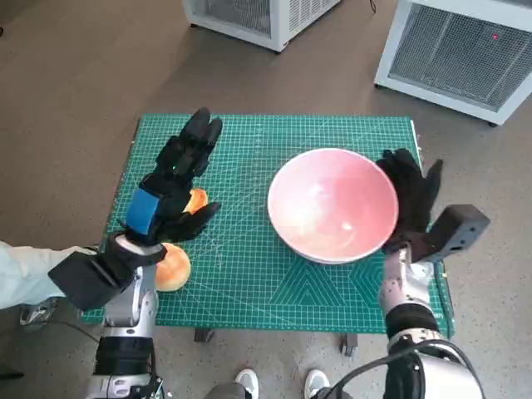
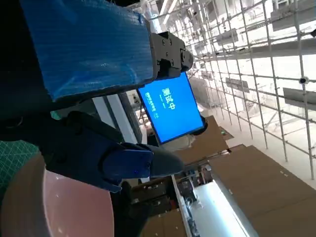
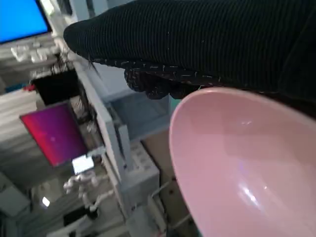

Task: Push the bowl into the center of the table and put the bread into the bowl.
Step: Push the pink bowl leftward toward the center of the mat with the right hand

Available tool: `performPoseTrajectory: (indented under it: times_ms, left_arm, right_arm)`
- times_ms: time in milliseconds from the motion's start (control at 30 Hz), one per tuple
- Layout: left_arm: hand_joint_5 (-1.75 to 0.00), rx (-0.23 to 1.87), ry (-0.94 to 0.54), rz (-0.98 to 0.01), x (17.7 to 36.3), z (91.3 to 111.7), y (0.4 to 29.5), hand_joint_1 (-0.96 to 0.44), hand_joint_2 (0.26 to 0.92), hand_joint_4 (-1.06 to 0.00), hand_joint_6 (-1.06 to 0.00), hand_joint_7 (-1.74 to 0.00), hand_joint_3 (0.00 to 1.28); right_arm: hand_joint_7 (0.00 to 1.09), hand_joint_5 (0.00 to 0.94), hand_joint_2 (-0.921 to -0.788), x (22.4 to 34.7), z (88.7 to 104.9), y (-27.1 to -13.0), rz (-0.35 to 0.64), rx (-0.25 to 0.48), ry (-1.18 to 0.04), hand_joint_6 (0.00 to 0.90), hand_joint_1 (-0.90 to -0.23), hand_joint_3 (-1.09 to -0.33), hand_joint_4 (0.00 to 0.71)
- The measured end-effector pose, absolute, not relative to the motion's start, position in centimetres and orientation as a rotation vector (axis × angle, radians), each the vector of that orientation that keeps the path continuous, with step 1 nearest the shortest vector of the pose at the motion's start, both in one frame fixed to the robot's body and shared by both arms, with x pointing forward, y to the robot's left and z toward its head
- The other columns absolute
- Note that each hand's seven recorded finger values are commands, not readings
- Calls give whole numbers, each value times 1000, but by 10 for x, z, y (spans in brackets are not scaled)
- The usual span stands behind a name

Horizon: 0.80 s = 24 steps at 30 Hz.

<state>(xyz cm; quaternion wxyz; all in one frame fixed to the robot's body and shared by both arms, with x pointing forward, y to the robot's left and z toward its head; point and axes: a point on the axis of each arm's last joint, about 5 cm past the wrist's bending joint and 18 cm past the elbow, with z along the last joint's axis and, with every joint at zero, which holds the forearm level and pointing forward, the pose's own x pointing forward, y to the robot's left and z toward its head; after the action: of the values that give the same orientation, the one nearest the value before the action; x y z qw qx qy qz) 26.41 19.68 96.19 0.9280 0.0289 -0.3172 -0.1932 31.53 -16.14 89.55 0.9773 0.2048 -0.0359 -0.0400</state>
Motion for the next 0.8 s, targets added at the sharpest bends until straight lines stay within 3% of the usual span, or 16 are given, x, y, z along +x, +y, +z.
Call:
performPoseTrajectory:
  times_ms: [800]
  left_arm:
    - [-1, 73, -648, -351, 250, 958, 204, -654, 921, -125, -151, -100, 319]
  right_arm:
    - [258, 4, -921, 330, 915, -118, 35, 538, -26, 245, -606, -917, 247]
